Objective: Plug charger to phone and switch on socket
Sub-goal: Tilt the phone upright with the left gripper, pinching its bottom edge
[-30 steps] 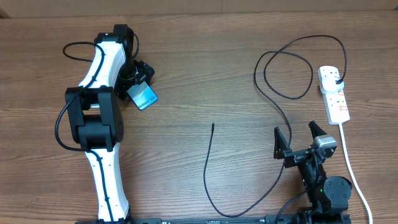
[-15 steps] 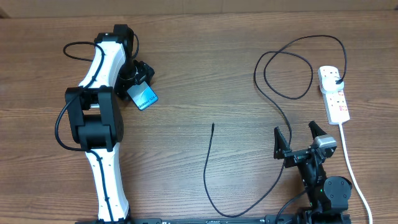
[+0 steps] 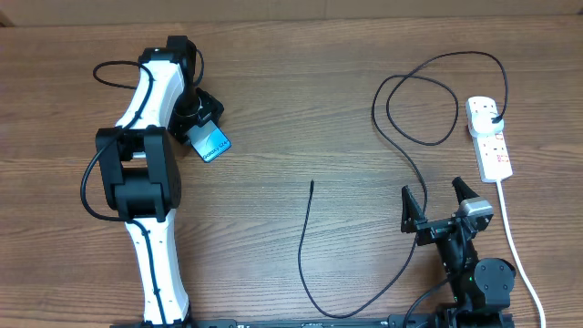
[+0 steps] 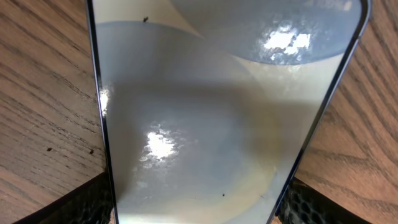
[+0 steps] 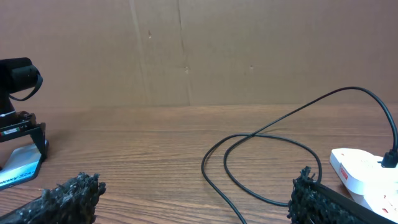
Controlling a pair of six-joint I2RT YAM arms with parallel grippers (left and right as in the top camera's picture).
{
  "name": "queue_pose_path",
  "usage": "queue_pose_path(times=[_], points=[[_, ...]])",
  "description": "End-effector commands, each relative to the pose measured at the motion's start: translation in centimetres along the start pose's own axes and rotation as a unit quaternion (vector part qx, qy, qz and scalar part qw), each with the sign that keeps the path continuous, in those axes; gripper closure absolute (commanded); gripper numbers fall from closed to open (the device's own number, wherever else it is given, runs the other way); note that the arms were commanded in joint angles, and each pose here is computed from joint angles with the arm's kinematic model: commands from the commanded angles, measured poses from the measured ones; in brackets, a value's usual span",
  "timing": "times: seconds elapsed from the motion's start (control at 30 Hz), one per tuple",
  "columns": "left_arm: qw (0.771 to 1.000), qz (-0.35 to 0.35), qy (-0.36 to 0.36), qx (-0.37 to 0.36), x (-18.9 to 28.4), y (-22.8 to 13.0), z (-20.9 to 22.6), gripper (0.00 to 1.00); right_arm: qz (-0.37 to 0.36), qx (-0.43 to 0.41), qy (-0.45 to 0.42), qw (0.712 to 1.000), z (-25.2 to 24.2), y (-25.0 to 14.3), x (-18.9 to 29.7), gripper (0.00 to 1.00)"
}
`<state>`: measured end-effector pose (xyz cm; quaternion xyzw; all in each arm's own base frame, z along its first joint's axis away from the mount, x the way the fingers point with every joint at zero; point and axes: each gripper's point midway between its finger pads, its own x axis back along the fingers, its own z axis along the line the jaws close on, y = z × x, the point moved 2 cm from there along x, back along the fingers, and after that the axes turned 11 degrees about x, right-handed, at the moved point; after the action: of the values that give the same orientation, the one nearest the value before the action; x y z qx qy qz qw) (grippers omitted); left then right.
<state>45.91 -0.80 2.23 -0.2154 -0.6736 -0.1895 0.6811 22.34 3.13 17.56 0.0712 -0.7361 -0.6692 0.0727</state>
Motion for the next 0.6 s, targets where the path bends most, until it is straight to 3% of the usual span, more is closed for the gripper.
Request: queue_pose_path(times=[0.0,0.57], points=[[1.0,0.009,0.018,-0.011,-1.8,-0.3,0.15,0.2,-0.001,0.0,0.0,1.0,0.06,-0.22,-0.01,0.0],[1.0,0.008,0.018,-0.011,-1.8,-0.29,0.13,0.27,-0.001,0.0,0.0,1.0,0.06,-0.22,-0.01,0.0]])
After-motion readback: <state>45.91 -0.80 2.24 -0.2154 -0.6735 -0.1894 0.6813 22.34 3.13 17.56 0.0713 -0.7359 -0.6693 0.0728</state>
